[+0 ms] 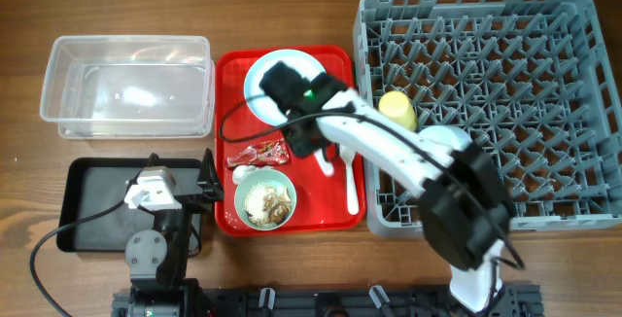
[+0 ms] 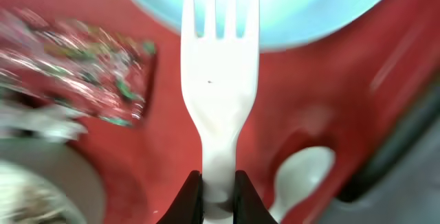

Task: Sort waste into correct bins and load items into the dishwasher rack
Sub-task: 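Carry the fork to the rack's back edge and insert it upright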

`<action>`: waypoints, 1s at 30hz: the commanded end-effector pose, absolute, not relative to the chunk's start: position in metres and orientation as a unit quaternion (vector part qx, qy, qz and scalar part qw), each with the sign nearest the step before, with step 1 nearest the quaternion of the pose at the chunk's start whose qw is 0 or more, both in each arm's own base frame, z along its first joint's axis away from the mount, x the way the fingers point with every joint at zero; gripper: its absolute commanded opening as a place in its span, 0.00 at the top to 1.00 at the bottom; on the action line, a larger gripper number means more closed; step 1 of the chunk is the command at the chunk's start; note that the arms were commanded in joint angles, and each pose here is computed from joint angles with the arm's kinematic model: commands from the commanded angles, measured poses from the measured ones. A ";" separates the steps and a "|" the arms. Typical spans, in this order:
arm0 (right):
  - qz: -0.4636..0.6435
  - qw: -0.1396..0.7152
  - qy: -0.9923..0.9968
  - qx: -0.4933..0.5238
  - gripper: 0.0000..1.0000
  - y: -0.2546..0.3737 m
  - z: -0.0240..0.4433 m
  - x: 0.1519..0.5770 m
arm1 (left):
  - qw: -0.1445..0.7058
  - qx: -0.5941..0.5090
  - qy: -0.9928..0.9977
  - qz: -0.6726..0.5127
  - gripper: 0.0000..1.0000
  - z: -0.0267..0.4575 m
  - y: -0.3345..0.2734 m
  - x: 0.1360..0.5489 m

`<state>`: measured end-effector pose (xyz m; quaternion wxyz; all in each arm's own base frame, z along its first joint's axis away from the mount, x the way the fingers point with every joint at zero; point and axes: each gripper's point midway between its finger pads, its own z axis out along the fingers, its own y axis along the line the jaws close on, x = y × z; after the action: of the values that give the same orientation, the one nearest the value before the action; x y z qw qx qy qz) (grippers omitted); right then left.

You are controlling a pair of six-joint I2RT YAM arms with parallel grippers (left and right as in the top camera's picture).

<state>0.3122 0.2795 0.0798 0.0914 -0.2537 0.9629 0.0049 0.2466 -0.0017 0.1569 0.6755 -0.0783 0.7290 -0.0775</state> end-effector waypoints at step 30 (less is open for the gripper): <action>0.001 0.156 0.986 -0.062 0.82 0.043 0.116 0.445 | 0.671 -0.068 0.735 -0.075 0.00 0.153 -0.004 0.247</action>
<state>0.4445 0.0399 0.1201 0.1590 -0.0557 0.9857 -0.0062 0.2467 -0.0018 0.1565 0.6748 -0.0783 0.7297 -0.0776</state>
